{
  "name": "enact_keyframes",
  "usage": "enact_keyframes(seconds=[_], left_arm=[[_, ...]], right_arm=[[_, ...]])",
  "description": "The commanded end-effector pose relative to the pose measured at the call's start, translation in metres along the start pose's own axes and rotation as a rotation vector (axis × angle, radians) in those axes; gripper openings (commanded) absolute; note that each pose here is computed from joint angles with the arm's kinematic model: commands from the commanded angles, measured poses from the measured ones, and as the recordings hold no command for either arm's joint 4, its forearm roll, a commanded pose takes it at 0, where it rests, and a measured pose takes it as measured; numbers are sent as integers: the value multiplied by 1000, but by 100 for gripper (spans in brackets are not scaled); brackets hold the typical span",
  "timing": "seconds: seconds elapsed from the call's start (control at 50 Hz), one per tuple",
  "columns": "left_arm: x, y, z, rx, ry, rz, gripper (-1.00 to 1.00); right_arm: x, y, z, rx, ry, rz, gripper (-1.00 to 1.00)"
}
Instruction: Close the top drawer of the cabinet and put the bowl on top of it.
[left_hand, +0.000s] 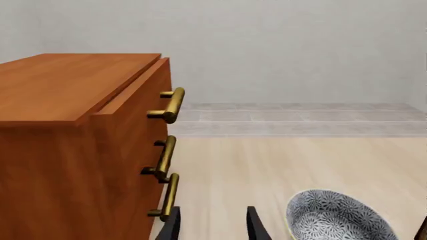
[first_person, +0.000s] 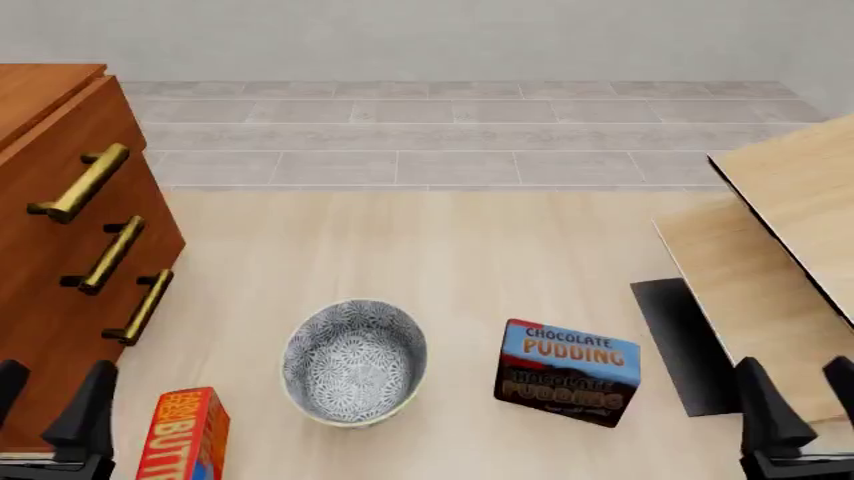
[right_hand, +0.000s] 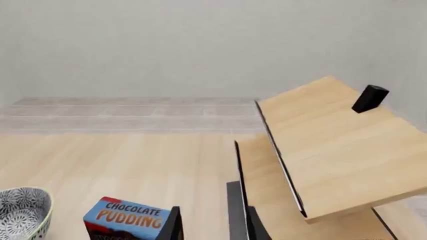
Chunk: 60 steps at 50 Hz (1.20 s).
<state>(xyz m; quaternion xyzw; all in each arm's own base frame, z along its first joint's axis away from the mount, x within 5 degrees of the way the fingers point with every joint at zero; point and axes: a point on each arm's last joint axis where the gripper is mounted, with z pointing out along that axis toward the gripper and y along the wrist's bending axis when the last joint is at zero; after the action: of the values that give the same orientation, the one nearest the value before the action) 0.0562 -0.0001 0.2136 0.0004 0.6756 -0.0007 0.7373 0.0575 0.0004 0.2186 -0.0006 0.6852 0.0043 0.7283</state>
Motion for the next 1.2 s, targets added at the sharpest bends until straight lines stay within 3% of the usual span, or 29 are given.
enact_keyframes(seconds=[0.02, 0.5, 0.8, 1.2], left_arm=[[-2, -1, 0, 14, -5, -2, 100], [-15, -2, 4, 39, -17, -13, 100], [-36, -3, 32, 37, -32, -49, 100], [-42, -7, 80, 51, -15, -28, 100]], right_arm=[[4, -1, -1, 13, -23, 10, 100], [5, -1, -1, 10, -20, -1, 100], [5, -1, -1, 11, -23, -2, 100], [4, -1, -1, 16, -32, 10, 100]])
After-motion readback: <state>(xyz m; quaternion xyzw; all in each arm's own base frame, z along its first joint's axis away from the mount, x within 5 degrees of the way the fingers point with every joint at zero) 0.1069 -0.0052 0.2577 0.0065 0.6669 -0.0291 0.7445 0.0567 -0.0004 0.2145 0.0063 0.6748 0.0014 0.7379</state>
